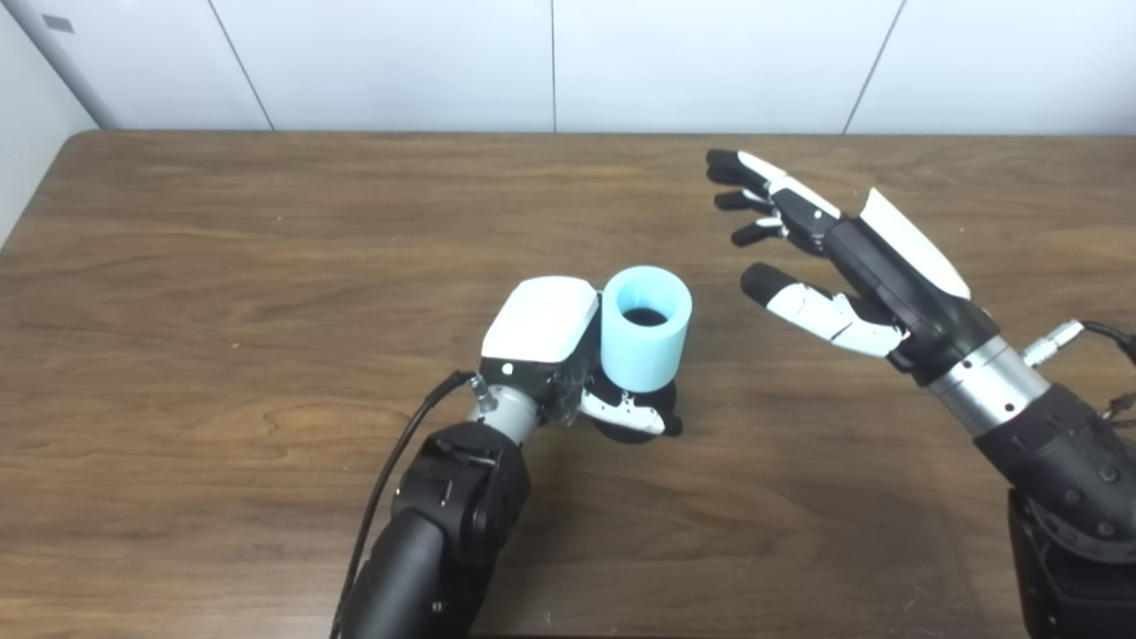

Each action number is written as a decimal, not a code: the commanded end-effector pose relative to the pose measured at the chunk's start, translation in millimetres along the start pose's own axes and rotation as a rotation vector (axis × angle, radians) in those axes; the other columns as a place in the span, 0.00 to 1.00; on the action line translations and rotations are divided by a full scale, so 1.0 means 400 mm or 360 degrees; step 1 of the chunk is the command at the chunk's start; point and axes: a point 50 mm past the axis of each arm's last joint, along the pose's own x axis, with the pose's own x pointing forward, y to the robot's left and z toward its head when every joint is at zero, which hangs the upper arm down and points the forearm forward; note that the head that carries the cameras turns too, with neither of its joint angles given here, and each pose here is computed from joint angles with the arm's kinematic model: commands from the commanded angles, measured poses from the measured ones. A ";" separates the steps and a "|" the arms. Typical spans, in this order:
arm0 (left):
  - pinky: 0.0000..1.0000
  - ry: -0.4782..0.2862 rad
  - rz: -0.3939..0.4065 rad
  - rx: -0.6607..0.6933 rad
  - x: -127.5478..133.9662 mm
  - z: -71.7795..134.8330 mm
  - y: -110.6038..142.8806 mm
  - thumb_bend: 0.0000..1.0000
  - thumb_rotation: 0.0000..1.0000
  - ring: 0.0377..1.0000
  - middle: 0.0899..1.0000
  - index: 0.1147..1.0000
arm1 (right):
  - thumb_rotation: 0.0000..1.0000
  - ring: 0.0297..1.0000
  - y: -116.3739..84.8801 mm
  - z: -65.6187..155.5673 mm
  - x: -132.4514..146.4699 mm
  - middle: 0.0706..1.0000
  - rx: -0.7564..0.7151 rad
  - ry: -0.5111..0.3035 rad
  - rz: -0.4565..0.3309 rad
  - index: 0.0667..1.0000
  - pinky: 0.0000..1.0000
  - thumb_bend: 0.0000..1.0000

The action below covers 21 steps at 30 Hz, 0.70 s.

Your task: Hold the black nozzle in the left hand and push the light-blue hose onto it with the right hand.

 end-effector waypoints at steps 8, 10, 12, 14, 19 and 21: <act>0.77 0.0005 0.0070 -0.0007 0.002 -0.016 0.004 0.78 0.12 0.70 0.62 0.58 | 0.89 0.88 -0.004 -0.020 -0.027 0.92 -0.0068 0.0058 -0.0025 0.93 0.75 0.44; 0.81 -0.0003 0.0090 0.0025 0.004 -0.016 0.008 0.92 0.19 0.75 0.70 0.69 | 0.89 0.87 -0.001 -0.023 -0.029 0.92 -0.0080 0.0069 -0.0029 0.94 0.75 0.44; 0.84 -0.0022 0.0118 0.0032 0.005 -0.013 0.015 0.98 0.22 0.79 0.77 0.74 | 0.89 0.87 0.002 -0.024 -0.030 0.92 -0.0085 0.0079 -0.0033 0.94 0.76 0.44; 0.88 -0.0034 0.0126 0.0026 0.007 -0.009 0.021 1.00 0.23 0.84 0.83 0.79 | 0.88 0.88 0.004 -0.024 -0.030 0.92 -0.0089 0.0081 -0.0033 0.94 0.78 0.45; 0.97 -0.0057 0.0138 0.0035 0.009 -0.005 0.032 1.00 0.25 0.90 0.89 0.88 | 0.88 0.88 0.010 -0.028 -0.028 0.91 -0.0076 0.0083 -0.0031 0.94 0.81 0.45; 1.00 -0.0057 0.0136 0.0048 0.010 -0.004 0.038 1.00 0.26 0.93 0.92 0.91 | 0.88 0.88 0.012 -0.030 -0.026 0.90 -0.0064 0.0083 -0.0033 0.94 0.81 0.46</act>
